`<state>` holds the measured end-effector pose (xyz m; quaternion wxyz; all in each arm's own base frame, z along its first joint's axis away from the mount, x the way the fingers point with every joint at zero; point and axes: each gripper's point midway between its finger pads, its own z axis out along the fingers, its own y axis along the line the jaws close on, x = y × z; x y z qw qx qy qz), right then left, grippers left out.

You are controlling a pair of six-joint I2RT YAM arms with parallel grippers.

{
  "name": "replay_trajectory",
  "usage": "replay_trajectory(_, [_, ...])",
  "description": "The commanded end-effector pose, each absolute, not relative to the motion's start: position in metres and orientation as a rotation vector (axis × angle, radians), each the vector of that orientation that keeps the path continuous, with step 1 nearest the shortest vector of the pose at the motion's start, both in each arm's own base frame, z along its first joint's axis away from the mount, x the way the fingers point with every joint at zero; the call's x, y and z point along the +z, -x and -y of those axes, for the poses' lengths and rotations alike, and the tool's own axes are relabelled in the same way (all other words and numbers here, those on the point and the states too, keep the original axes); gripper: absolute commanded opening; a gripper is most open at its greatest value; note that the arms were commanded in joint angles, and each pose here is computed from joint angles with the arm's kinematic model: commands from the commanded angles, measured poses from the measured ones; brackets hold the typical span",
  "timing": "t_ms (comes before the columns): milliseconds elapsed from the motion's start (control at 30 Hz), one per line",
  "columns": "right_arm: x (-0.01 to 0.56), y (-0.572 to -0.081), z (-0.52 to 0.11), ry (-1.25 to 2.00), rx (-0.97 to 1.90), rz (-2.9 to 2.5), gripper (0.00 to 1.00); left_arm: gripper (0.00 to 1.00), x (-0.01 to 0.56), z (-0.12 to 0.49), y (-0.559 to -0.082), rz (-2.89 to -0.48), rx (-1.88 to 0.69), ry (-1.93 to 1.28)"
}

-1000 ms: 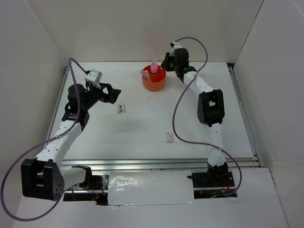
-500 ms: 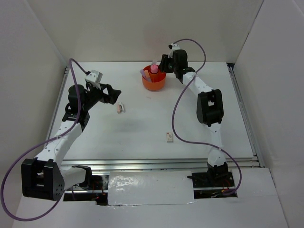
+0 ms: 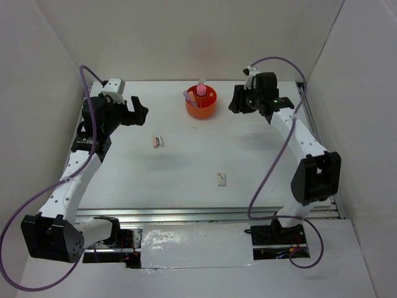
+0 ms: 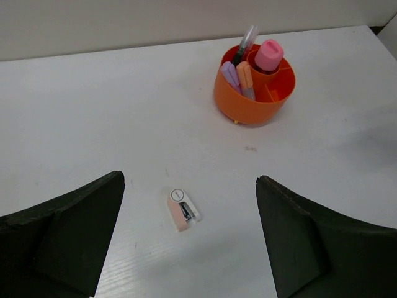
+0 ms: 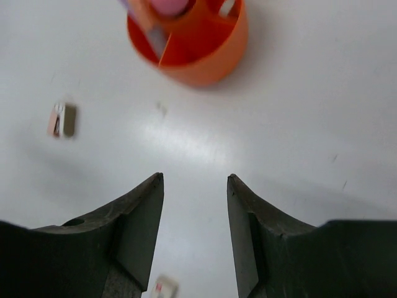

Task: Sort the stationery into containers
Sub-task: Grab a piece of stationery with the right arm

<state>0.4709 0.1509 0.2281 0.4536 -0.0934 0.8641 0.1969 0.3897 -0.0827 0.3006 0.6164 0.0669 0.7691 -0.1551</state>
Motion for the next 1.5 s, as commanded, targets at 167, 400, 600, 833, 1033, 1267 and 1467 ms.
replay_trajectory(167, [0.126, -0.323, -0.17, 0.255, 0.618, -2.658, 0.53, 0.99, 0.293, 0.064, -0.372, -1.843, -0.316, 0.015])
replay_trajectory(400, [0.078, -0.273, -0.197, 0.253, 0.589, -2.891, 0.59, 0.99, 0.297, 0.059, -0.357, -1.823, -0.301, 0.048])
replay_trajectory(600, [0.053, -0.258, -0.202, 0.255, 0.512, -2.975, 0.64, 0.99, 0.279, 0.042, -0.352, -1.893, -0.228, 0.183])
replay_trajectory(833, [0.036, -0.251, -0.202, 0.263, 0.459, -3.051, 0.65, 0.99, 0.266, 0.043, -0.35, -1.921, -0.24, 0.192])
replay_trajectory(1033, [0.025, -0.246, -0.202, 0.284, 0.419, -3.083, 0.65, 0.99, 0.263, 0.044, -0.35, -1.926, -0.236, 0.185])
replay_trajectory(1267, [0.017, -0.239, -0.208, 0.329, 0.412, -3.117, 0.62, 0.99, 0.257, 0.044, -0.351, -1.94, -0.239, 0.198])
replay_trajectory(1467, [0.025, -0.251, -0.209, 0.343, 0.377, -3.089, 0.43, 0.99, 0.255, 0.046, -0.355, -1.95, -0.242, 0.198])
